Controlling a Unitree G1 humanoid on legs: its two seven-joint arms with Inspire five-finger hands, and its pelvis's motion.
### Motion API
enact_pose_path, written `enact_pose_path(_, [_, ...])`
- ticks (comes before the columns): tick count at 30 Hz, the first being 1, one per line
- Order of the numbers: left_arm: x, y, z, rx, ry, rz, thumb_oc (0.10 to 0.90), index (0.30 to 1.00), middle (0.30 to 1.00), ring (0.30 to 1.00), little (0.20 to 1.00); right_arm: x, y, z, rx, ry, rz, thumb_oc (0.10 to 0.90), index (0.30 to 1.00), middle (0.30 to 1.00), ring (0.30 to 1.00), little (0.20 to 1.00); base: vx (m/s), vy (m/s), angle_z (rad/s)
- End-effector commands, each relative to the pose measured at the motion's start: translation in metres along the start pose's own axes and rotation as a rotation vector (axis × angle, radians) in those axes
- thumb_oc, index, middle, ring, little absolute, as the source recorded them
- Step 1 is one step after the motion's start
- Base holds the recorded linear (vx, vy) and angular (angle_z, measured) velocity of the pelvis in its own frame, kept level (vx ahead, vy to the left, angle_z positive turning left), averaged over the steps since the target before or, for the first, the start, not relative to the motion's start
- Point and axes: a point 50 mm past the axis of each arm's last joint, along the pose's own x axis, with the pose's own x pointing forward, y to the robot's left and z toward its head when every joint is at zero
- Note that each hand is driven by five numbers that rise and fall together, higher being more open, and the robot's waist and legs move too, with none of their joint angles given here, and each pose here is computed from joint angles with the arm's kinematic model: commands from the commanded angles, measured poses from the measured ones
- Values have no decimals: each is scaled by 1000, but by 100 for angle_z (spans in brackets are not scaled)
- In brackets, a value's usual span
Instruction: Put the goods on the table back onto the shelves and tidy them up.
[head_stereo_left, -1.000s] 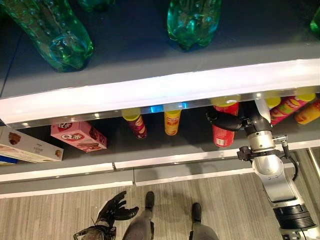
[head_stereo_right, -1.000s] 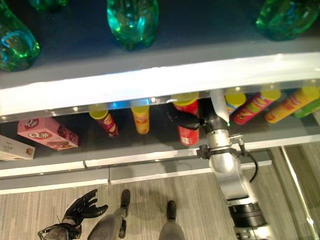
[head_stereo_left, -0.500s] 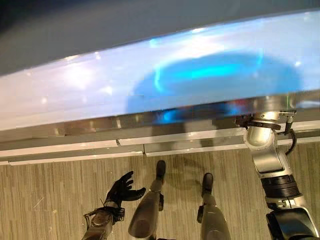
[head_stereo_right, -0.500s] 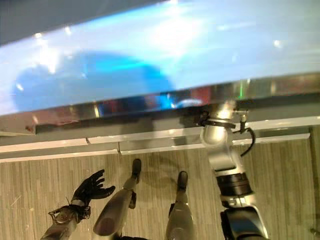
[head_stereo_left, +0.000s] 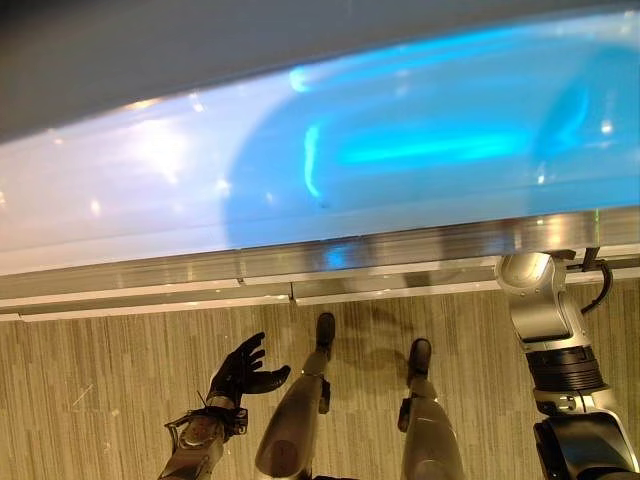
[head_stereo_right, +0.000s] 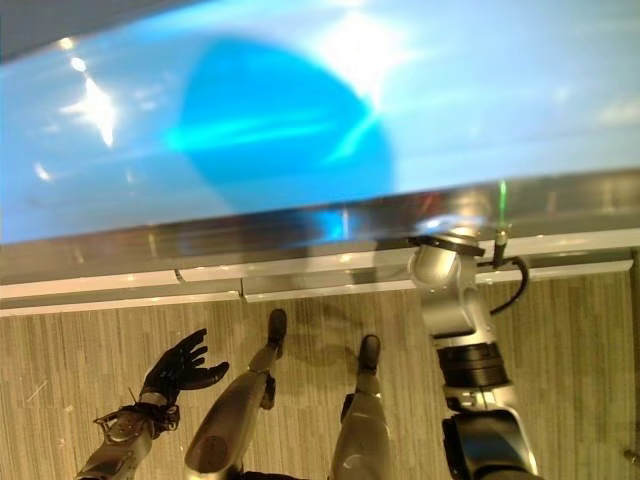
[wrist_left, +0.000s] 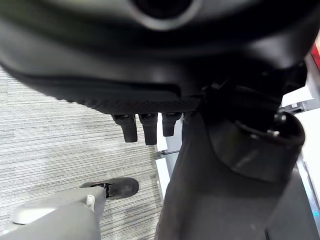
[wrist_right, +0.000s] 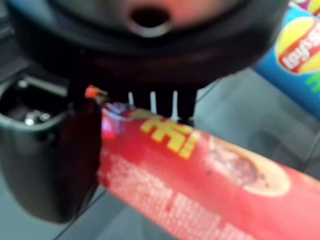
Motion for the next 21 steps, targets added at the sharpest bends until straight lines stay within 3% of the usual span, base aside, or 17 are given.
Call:
enact_pose_path(1, [-8, 21, 6, -2, -54, 64, 800, 900, 900, 900, 900, 39, -45, 55, 103, -269, -313, 400, 300, 300, 300, 300, 0, 0, 0])
enact_pose_path(21, [-13, 24, 11, 17, -84, 45, 800, 900, 900, 900, 900, 49, -59, 58, 103, -281, -432, 400, 300, 300, 300, 300, -4, 1, -1])
